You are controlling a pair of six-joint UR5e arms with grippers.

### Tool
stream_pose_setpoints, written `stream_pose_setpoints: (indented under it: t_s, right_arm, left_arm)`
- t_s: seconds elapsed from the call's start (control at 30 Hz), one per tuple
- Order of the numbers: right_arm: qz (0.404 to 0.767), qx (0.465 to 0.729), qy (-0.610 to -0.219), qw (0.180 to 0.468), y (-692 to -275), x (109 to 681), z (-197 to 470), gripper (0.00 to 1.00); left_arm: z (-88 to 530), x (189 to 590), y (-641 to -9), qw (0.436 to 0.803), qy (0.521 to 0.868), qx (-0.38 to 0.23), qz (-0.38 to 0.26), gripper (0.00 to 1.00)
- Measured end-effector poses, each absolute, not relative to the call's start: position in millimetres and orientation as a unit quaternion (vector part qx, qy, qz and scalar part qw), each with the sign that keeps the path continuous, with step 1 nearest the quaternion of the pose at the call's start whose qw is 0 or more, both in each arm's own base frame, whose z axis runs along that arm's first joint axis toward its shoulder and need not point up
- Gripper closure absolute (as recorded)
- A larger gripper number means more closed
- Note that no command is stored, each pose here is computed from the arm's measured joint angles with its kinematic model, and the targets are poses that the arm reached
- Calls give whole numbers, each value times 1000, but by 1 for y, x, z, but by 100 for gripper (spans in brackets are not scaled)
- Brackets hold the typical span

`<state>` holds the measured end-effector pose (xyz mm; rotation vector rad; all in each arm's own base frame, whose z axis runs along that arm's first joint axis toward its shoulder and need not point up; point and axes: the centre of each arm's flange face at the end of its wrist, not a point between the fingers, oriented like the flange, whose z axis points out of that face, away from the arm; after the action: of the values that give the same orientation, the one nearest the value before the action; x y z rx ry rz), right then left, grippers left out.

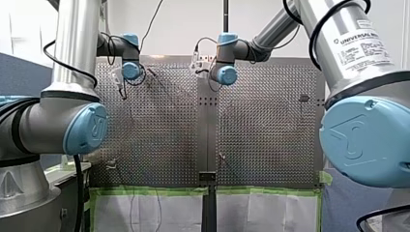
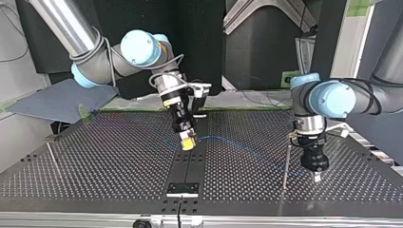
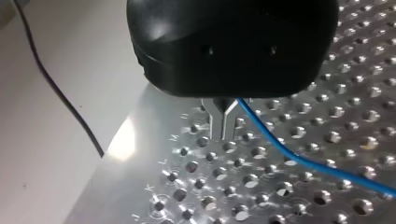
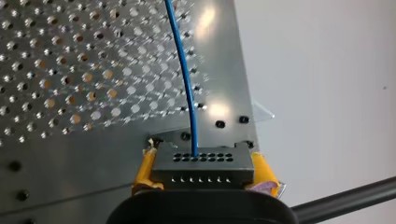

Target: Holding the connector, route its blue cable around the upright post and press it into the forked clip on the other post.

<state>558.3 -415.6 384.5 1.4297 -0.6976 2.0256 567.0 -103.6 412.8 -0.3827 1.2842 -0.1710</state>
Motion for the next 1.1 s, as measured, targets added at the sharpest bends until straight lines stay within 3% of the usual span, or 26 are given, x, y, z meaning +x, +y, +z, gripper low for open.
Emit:
stream_pose_setpoints:
  t_s: [0.37, 1.1]
  right_arm:
    - [748, 530, -274, 290, -423, 558, 373, 100]
    - [717, 570, -290, 277, -424, 570, 318, 100]
  left_arm:
    - [396, 567, -104, 770, 607, -181, -77, 100]
    - [342, 578, -124, 736, 650, -170, -83, 100]
